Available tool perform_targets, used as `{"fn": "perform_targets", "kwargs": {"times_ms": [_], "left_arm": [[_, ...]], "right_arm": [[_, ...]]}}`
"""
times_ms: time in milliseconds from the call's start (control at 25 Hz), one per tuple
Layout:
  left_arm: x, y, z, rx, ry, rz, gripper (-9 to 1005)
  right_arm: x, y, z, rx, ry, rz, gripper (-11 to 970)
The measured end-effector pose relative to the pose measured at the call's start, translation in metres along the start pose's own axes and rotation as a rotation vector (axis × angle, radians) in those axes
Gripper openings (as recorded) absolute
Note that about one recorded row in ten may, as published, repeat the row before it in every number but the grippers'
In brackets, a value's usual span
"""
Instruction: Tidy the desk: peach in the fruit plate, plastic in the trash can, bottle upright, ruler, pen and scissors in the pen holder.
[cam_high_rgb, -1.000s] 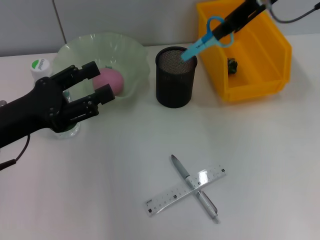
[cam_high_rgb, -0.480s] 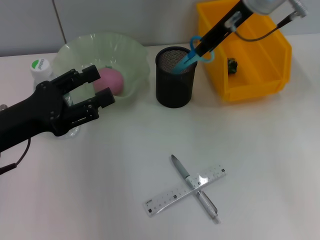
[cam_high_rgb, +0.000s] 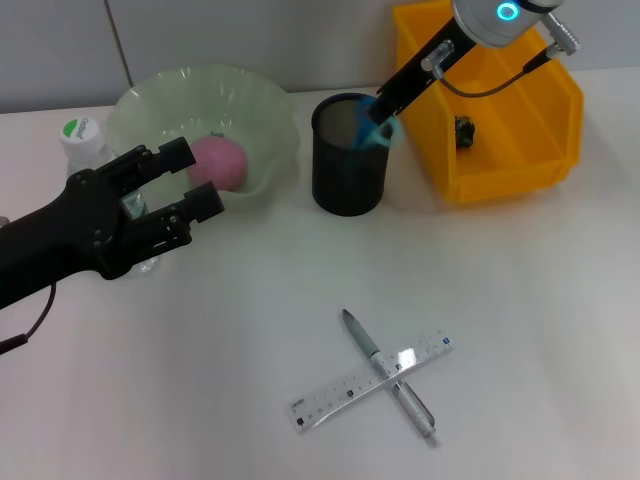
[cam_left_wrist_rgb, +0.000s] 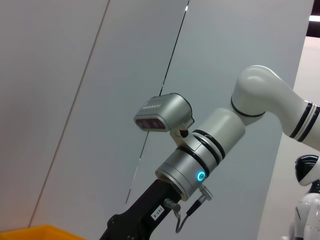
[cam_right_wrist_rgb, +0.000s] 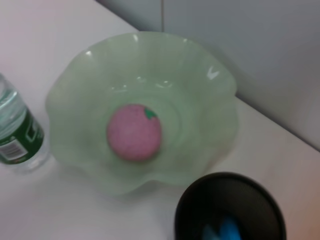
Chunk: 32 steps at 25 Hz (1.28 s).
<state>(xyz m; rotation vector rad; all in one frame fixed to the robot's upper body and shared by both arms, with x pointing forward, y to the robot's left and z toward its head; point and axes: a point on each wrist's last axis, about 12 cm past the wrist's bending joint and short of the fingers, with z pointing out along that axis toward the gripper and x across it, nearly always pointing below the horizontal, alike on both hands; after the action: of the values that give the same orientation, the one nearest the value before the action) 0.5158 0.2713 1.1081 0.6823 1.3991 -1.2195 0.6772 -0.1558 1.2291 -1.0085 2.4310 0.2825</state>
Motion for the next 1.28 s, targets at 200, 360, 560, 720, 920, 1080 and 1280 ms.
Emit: {"fn": "perform_targets", "kwargs": {"times_ms": [200, 360, 560, 720, 920, 1080, 1280], "left_arm": [[0.0, -0.001, -0.002, 0.004, -0.001, -0.003, 805], [0.0, -0.002, -0.003, 0.005, -0.001, -0.004, 805], [0.0, -0.002, -0.003, 0.009, -0.001, -0.003, 806], [0.0, -0.002, -0.003, 0.012, 0.0, -0.003, 806], [-0.001, -0.002, -0.004, 0.014, 0.002, 0.001, 806], [-0.002, -0.002, -0.003, 0.024, 0.02, 0.005, 805], [-0.001, -0.002, -0.001, 0.039, 0.044, 0.009, 805]], "right_arm": [[0.001, -0.002, 0.0, 0.013, -0.013, 0.012, 179], [0.001, -0.002, -0.003, 0.026, -0.04, 0.009, 304], [0.001, 0.001, -0.008, 0.041, -0.082, 0.004, 520], [0.003, 0.001, -0.012, 0.036, -0.117, 0.008, 629], [0.011, 0.0, -0.021, 0.002, -0.187, 0.025, 678], [0.022, 0.003, -0.031, -0.05, -0.243, 0.016, 678], [0.041, 0.008, -0.041, -0.133, -0.299, -0.004, 677]]}}
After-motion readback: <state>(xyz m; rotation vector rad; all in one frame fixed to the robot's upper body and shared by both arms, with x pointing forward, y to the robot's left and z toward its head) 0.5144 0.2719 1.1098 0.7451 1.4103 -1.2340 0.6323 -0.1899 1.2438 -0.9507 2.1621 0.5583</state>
